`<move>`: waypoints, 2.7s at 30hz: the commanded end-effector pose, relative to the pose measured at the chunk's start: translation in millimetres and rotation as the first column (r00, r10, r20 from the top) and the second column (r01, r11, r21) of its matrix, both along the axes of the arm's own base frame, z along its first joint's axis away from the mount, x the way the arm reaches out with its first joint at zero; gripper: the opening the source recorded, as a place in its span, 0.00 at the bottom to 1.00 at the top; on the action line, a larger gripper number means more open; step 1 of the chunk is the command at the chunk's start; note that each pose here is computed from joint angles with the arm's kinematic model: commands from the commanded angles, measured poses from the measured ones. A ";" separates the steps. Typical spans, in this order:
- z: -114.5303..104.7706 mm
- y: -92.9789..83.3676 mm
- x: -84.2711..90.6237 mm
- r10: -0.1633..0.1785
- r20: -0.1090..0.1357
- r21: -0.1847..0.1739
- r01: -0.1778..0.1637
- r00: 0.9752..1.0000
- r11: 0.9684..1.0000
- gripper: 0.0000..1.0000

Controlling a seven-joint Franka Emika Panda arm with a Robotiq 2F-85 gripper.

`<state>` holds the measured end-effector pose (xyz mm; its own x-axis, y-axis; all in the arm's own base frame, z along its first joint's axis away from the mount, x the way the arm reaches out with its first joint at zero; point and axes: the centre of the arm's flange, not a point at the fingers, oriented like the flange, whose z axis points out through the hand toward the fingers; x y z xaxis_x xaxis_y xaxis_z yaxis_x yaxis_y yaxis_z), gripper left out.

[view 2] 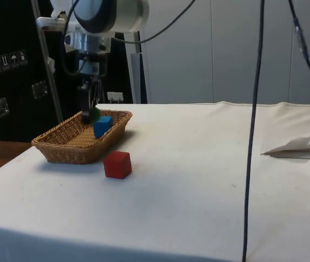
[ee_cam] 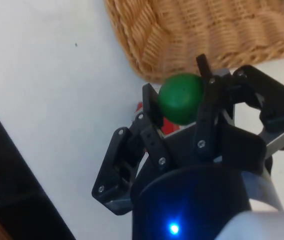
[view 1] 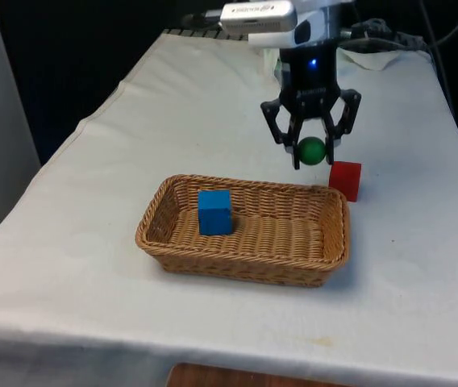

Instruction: Place all non-red objects into the basket.

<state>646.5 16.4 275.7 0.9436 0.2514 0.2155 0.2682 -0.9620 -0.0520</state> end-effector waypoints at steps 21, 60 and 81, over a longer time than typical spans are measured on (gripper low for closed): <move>-56.1 -33.7 46.4 -0.026 0.017 -0.020 0.026 1.000 0.999 0.00; -39.9 -39.0 42.8 -0.086 0.000 -0.009 0.086 0.996 0.996 1.00; 12.4 -54.7 21.9 -0.132 0.004 0.027 0.132 0.991 0.991 1.00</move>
<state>669.7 -38.0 288.1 0.9648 0.1220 0.2331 0.1454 -0.9856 -0.0859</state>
